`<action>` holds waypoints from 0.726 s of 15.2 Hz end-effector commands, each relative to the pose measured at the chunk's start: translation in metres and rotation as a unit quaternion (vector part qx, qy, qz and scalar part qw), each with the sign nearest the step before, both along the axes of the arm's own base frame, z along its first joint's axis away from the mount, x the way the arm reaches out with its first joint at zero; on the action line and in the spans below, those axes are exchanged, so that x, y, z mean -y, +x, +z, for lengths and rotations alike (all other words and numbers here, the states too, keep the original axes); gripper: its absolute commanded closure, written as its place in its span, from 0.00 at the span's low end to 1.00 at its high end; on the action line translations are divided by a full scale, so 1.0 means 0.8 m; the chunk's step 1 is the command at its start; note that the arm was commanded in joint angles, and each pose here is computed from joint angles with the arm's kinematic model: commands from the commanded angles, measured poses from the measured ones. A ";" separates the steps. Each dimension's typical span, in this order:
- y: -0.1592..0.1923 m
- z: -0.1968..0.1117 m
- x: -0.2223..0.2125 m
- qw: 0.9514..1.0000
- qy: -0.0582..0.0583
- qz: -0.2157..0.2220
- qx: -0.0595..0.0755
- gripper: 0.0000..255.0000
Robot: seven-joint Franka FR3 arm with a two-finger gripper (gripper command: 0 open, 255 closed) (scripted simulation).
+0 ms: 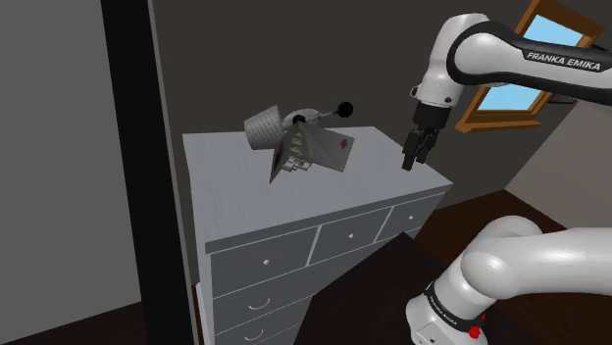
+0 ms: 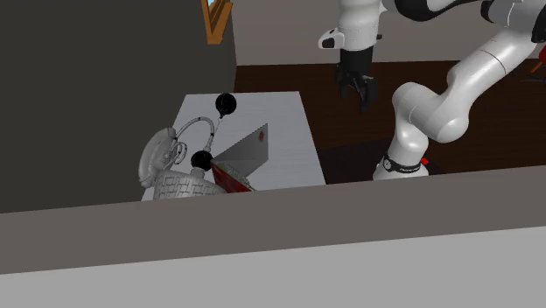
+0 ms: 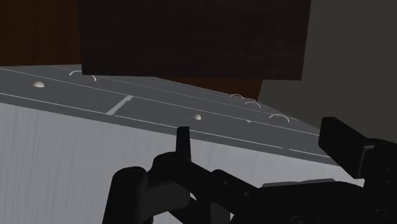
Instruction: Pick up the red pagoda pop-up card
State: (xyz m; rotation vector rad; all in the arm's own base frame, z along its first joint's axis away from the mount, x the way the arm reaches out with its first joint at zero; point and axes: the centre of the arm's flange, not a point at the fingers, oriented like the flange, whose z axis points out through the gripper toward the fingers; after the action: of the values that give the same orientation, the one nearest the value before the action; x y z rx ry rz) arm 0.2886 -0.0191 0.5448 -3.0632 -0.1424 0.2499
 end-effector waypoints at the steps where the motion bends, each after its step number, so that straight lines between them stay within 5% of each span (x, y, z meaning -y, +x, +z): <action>1: 0.000 0.000 0.000 1.000 0.000 0.000 0.000 0.00; 11: 0.151 -0.027 0.013 0.995 0.016 0.096 0.034 0.00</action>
State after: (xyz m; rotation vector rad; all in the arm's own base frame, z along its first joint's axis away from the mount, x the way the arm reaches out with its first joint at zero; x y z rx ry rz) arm 0.3952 -0.0299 0.5263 -3.0315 -0.4104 0.1636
